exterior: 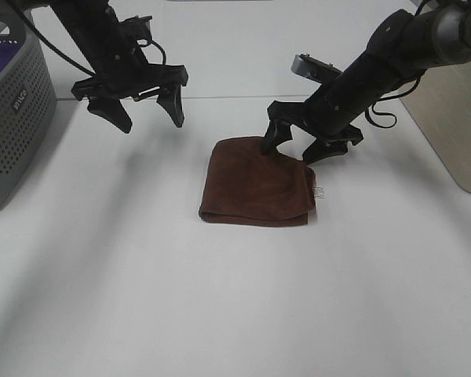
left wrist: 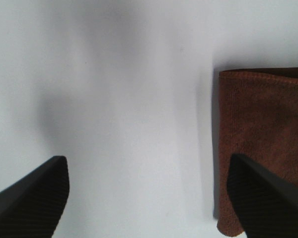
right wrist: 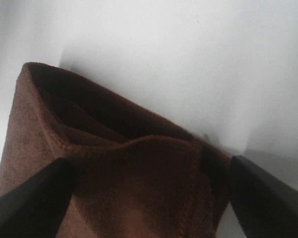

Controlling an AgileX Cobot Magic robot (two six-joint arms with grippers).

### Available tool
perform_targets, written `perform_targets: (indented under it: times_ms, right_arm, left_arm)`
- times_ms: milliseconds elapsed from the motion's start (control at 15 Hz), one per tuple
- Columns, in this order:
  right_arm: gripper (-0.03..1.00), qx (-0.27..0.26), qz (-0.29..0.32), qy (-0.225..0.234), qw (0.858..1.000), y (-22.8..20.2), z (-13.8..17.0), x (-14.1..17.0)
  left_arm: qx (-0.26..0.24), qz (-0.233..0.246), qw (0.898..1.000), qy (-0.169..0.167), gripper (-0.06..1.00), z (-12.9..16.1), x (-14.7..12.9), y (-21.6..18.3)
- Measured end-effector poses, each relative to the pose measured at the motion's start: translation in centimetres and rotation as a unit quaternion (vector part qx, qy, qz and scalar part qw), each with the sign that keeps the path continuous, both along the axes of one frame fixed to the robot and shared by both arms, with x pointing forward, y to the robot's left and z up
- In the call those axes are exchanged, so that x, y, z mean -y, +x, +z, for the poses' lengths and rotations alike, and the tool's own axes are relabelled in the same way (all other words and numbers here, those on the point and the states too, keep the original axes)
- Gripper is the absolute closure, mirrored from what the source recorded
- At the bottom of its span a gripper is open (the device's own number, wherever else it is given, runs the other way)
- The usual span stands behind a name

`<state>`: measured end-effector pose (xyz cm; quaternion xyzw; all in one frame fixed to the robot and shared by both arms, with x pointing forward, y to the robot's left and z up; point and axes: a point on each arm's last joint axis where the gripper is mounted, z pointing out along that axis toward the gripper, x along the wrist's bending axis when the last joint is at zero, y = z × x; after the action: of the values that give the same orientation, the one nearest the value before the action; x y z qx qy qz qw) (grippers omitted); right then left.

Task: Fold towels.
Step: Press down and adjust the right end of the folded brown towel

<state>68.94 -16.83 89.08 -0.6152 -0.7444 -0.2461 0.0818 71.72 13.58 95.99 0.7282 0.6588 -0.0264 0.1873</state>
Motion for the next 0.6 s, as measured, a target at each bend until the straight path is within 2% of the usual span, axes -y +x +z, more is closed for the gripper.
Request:
perform_targets:
  times_ms: [200,400,600]
  right_arm:
    - [0.16,0.007,0.005,-0.041,0.999,-0.1,0.5,0.7]
    - [0.16,0.027,0.008,-0.114,0.993,-0.7,4.1,2.0]
    - [0.16,0.024,0.009,-0.136,0.99,-2.2,8.5,2.7]
  left_arm:
    - [-0.012,-0.004,1.0,0.005,0.12,-0.1,-0.1,-0.2]
    - [-0.026,-0.03,0.999,0.031,0.12,0.7,-0.5,-0.9]
    - [0.023,-0.036,0.998,0.036,0.12,5.4,-1.1,-1.8]
